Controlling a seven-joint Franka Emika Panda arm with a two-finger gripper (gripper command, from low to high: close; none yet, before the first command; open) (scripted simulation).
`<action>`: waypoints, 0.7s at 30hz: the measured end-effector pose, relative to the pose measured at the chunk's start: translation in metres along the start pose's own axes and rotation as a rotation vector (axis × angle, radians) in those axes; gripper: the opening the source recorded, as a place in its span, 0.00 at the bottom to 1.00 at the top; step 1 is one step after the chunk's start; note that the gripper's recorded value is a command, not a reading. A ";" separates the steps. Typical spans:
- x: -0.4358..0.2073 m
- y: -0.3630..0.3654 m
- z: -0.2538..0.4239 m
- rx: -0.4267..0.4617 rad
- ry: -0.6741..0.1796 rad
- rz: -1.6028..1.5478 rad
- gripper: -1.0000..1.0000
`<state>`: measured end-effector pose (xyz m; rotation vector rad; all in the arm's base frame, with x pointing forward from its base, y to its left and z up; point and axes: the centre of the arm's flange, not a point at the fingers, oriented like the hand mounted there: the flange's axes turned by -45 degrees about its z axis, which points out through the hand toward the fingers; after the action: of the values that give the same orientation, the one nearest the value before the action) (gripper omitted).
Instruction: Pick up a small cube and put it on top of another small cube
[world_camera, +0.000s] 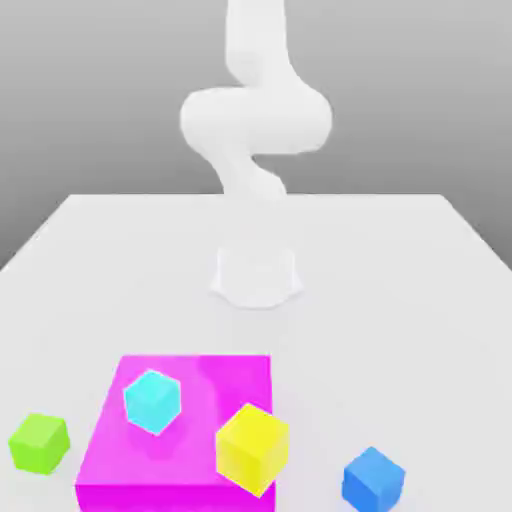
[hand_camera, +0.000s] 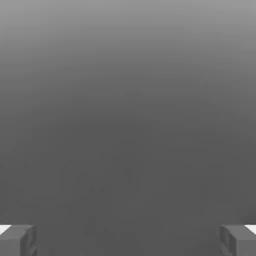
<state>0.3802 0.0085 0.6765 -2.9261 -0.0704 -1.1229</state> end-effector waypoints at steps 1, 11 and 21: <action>0.000 -0.004 0.021 0.010 -0.029 -0.023 0.50; -0.043 -0.052 0.206 0.105 -0.293 -0.248 0.50; -0.154 -0.108 0.356 0.201 -0.546 -0.491 0.50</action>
<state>0.4985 0.1187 0.3077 -2.9986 -0.8800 -0.2582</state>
